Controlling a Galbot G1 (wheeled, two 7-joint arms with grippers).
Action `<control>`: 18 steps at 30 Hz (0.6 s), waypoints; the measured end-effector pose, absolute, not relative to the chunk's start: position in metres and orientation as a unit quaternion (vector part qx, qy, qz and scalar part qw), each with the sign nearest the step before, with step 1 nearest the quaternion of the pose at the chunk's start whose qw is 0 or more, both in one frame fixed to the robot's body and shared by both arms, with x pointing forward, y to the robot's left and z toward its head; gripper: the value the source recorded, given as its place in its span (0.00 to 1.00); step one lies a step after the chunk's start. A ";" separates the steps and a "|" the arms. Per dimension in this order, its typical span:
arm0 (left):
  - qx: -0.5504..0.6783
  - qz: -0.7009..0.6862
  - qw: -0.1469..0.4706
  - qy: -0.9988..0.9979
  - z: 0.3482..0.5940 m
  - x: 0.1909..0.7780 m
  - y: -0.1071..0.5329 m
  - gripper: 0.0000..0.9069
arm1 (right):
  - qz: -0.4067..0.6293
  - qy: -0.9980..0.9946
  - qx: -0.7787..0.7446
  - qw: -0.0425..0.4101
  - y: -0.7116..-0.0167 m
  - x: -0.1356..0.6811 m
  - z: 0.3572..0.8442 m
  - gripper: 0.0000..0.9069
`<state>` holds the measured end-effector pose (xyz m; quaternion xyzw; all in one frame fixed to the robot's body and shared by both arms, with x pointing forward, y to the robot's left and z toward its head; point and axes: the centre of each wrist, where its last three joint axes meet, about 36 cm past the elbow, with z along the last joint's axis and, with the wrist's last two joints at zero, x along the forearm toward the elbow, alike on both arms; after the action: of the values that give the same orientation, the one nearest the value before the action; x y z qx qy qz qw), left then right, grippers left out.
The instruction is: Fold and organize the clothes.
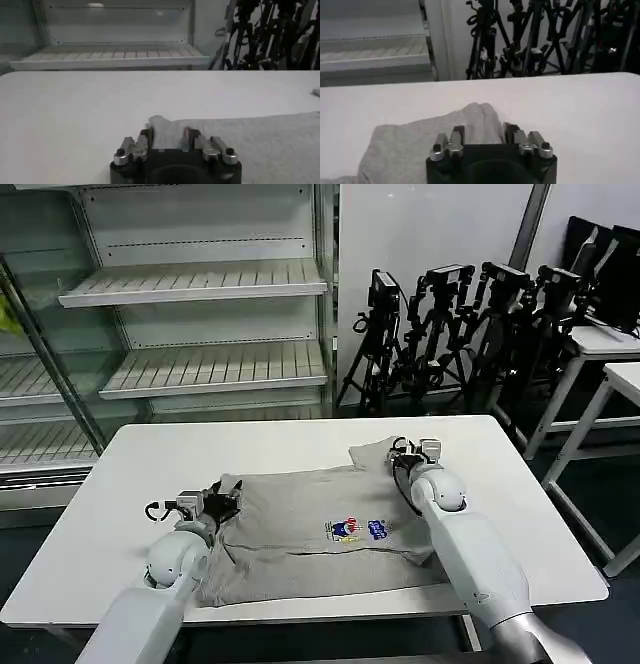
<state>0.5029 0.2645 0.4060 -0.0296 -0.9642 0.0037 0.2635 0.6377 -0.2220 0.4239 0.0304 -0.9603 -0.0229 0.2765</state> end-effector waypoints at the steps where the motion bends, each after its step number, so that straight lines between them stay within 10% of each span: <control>1: -0.032 0.007 0.264 -0.964 0.406 0.502 0.265 0.02 | -0.025 -0.961 0.031 0.275 -0.222 0.637 0.424 0.00; 18: -0.066 0.047 0.254 -0.964 0.421 0.494 0.268 0.02 | -0.049 -0.974 0.035 0.218 -0.227 0.629 0.432 0.00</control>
<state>0.4937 0.2677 0.4212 -0.0659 -0.9639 0.0469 0.2538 0.6291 -0.2271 0.4320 0.0350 -0.9741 -0.0492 0.2181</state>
